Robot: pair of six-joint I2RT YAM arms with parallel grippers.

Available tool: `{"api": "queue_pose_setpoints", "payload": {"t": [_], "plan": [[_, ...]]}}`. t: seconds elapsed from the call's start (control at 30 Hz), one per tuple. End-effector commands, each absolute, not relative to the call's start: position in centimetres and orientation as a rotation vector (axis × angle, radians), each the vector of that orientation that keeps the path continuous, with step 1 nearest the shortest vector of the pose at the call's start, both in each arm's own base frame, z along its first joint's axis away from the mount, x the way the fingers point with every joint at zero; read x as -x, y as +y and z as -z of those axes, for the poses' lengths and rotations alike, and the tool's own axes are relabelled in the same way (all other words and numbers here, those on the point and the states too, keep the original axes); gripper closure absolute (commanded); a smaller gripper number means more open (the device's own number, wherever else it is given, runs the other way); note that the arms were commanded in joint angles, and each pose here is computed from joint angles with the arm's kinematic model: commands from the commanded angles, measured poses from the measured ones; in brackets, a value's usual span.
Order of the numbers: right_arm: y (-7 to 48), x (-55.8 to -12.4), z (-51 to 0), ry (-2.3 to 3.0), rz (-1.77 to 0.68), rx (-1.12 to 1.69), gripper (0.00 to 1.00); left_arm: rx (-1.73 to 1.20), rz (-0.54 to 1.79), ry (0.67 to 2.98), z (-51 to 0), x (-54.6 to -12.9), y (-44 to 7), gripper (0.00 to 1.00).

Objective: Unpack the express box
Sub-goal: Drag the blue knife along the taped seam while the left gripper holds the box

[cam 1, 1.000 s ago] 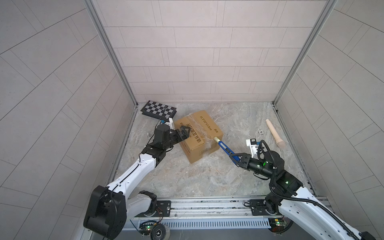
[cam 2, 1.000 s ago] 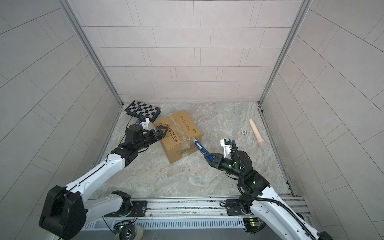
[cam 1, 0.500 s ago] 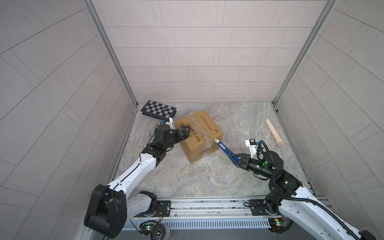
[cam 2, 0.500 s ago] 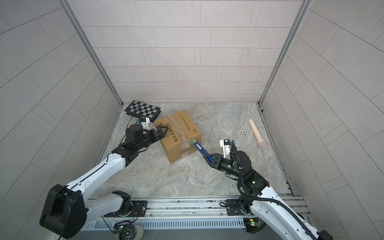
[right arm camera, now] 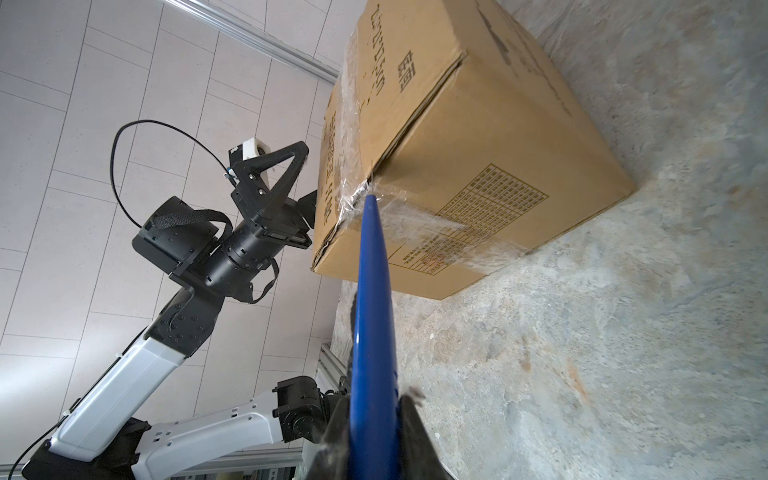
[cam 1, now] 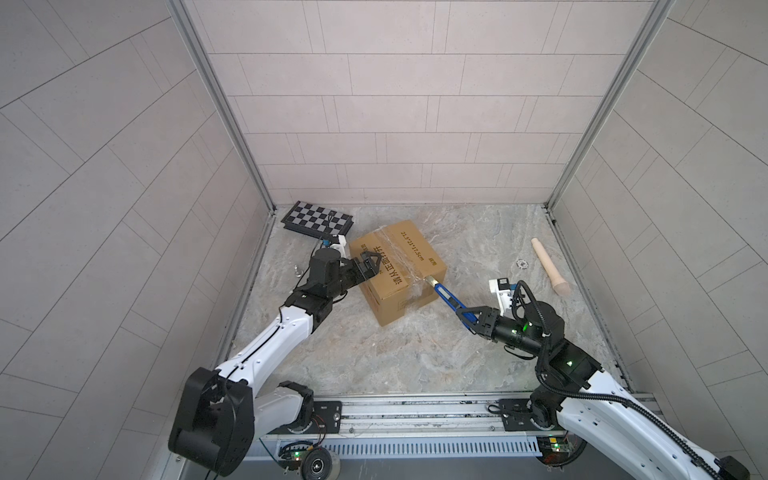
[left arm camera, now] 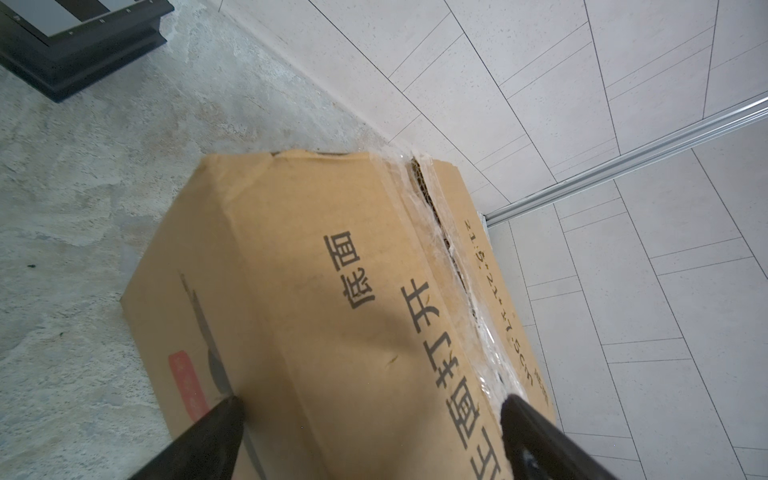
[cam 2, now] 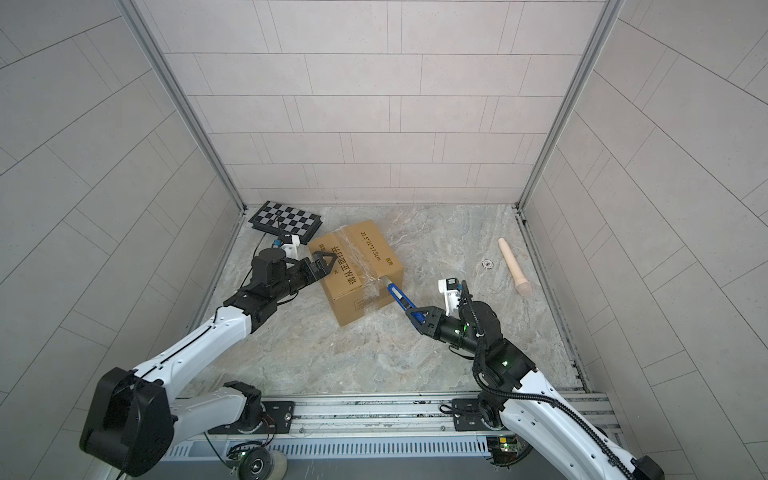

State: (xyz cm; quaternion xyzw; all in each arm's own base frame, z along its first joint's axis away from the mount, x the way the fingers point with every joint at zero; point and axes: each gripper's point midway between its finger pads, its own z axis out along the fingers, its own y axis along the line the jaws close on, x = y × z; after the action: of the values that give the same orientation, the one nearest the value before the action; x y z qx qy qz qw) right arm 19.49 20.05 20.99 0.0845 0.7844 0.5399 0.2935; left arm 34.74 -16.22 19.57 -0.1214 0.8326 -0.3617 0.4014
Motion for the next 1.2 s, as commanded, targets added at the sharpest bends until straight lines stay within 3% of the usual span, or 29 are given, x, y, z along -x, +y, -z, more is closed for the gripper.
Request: {"api": "queue_pose_setpoints", "payload": {"t": [0.0,1.17], "plan": [[20.2,-19.8,-22.0,2.041,-1.457,-0.222,1.0,0.288,0.943,2.101,-19.4,-34.6,-16.8,0.0],[23.4,-20.6,-25.1,1.935,-1.641,-0.293,1.0,0.292,0.995,2.12,-17.6,-34.0,-17.8,0.03]]}}
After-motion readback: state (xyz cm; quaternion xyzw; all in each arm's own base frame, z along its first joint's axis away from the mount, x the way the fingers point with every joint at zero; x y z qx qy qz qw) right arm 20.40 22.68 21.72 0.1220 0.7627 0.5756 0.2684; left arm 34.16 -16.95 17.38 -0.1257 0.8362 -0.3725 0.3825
